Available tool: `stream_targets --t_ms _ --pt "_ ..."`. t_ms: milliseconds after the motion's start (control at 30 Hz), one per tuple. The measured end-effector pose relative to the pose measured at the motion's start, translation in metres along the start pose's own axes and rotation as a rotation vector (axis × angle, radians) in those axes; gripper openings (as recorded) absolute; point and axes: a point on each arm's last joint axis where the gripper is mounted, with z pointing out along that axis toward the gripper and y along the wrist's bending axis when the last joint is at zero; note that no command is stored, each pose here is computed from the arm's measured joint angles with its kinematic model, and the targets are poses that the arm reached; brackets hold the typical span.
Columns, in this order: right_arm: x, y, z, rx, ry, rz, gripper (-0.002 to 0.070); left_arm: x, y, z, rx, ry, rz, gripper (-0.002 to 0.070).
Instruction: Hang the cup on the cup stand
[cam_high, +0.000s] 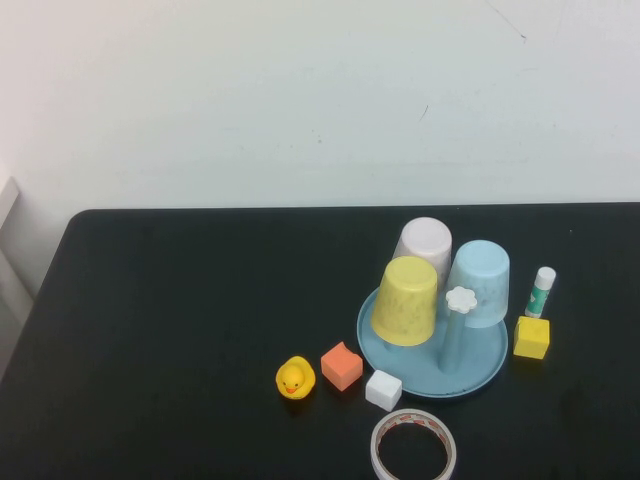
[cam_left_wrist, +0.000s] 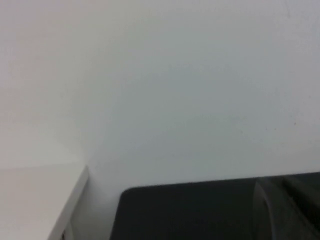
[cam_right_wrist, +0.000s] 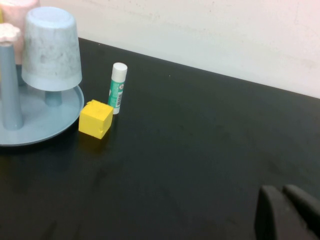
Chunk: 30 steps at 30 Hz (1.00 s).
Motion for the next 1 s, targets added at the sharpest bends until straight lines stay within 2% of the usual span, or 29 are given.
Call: stream_targets --t_ms 400,733,867,1000 --pt "0.0 0.0 0.0 0.0 0.0 0.0 -0.0001 0.027 0.0 -0.004 -0.007 0.299 -0.046 -0.0002" --pt "0.0 0.0 0.0 0.0 0.0 0.0 -0.0001 0.027 0.0 -0.004 -0.011 0.302 -0.091 -0.0001" --pt "0.0 0.0 0.0 0.0 0.0 0.0 -0.0001 0.022 -0.002 -0.003 -0.003 0.245 -0.223 -0.0001" --pt "0.0 0.0 0.0 0.0 0.0 0.0 -0.0001 0.013 -0.003 -0.001 -0.001 0.146 -0.454 -0.0001"
